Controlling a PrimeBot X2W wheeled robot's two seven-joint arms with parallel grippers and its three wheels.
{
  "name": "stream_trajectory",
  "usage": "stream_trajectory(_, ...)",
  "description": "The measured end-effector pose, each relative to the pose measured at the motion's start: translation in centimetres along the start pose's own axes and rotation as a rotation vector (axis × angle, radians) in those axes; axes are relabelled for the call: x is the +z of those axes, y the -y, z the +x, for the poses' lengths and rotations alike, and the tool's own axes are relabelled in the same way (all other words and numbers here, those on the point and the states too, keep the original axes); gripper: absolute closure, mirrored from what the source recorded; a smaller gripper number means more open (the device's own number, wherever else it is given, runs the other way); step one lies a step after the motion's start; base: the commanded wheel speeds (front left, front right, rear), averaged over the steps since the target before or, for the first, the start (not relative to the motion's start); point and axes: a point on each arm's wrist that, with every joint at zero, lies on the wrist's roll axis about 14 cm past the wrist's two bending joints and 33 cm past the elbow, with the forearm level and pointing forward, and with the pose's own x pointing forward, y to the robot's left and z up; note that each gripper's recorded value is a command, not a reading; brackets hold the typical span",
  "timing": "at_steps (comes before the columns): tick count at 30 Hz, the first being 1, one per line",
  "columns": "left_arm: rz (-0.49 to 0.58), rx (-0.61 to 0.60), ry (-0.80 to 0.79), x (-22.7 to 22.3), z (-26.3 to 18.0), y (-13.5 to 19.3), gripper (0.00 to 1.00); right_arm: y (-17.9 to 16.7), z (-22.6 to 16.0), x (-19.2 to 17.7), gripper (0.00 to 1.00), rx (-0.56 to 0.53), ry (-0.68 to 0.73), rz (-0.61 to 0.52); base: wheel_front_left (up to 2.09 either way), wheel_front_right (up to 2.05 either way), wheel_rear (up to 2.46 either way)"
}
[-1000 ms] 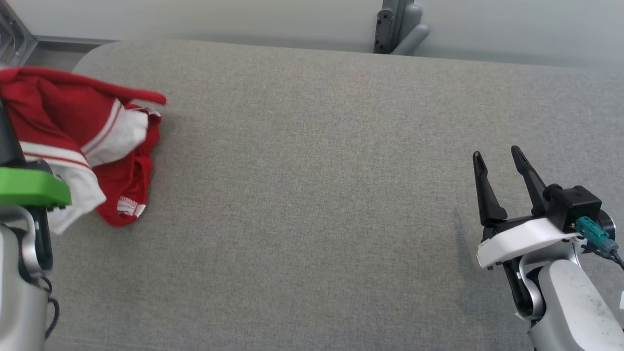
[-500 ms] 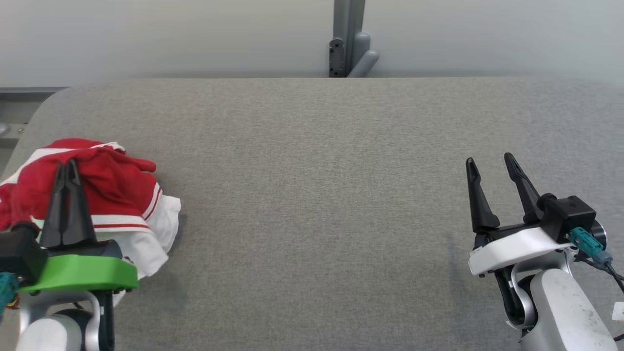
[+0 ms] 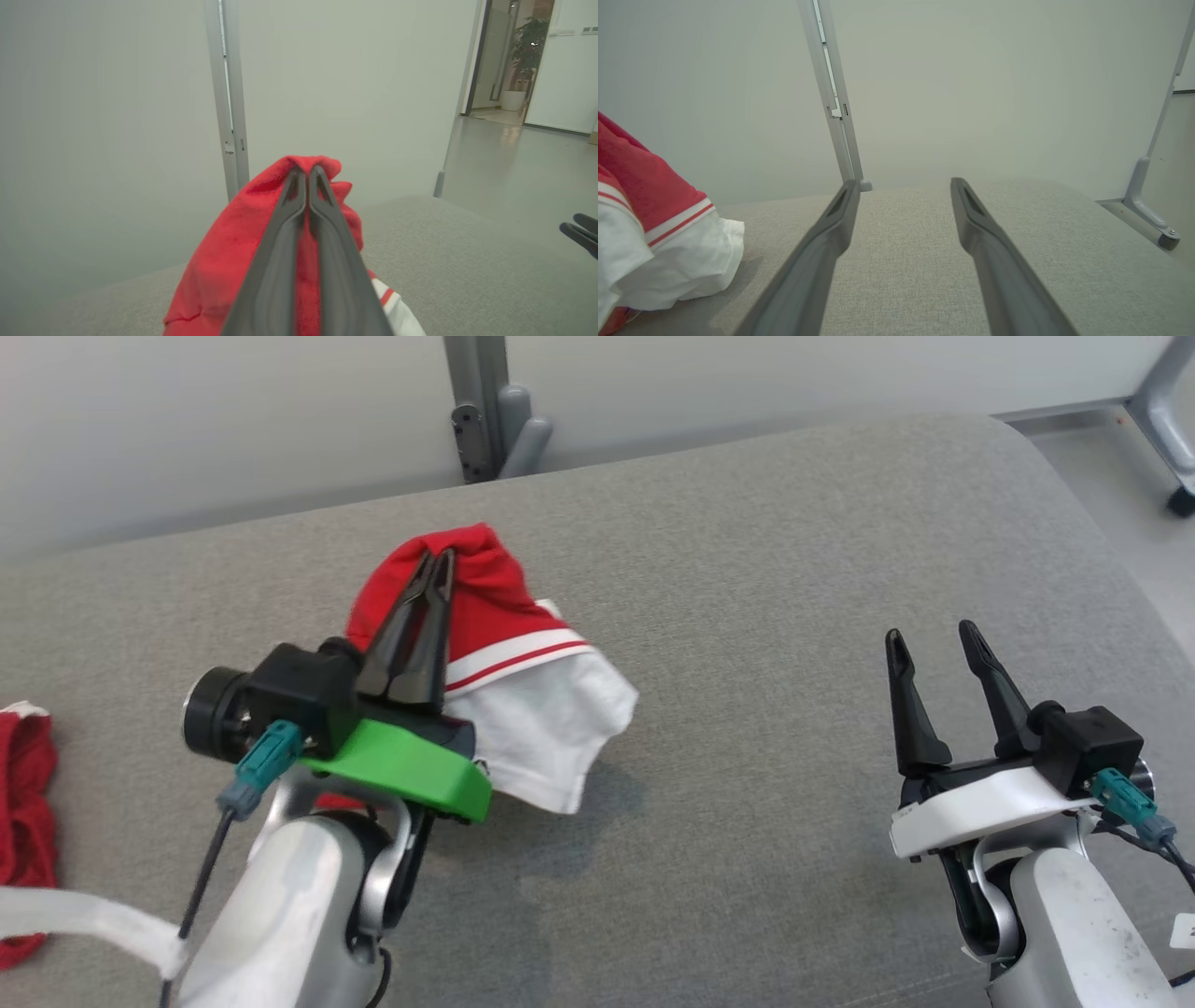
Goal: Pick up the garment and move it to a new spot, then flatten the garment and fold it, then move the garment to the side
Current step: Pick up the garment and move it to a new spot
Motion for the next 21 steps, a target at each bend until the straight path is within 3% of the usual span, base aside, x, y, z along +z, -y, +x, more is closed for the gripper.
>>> stream_trajectory(3,-0.045,-0.082,-0.023,-1.1,1.7,2.7,1.0,1.2,-0.6,0.0,0.0,-0.037,-0.003,-0.003,0.0,0.0,0.0)
stream_trajectory(8,-0.105,-0.22,-0.209,-7.8,3.7,7.2,1.0,3.3,-1.8,-0.5,0.0,-0.111,-0.021,-0.005,0.0,0.0,0.0)
stream_trajectory(13,-0.154,-0.3,-0.407,-14.9,2.6,9.9,1.0,5.1,-2.5,-1.3,0.0,-0.17,-0.046,-0.016,0.0,0.0,0.0)
stream_trajectory(18,-0.195,-0.336,-0.502,-18.9,1.6,10.9,1.0,6.3,-2.9,-2.6,0.0,-0.21,-0.087,-0.024,0.0,0.0,0.0)
stream_trajectory(19,-0.203,-0.338,-0.508,-19.2,1.6,11.0,0.81,6.4,-2.9,-2.8,0.0,-0.213,-0.091,-0.025,0.0,0.0,0.0)
stream_trajectory(20,-0.218,-0.336,-0.511,-19.3,1.5,11.0,0.51,6.4,-2.8,-2.9,0.0,-0.213,-0.093,-0.025,0.0,0.0,0.0)
stream_trajectory(21,-0.228,-0.332,-0.517,-19.5,1.4,11.0,0.0,6.4,-2.6,-3.0,0.0,-0.212,-0.094,-0.025,0.0,0.0,0.0)
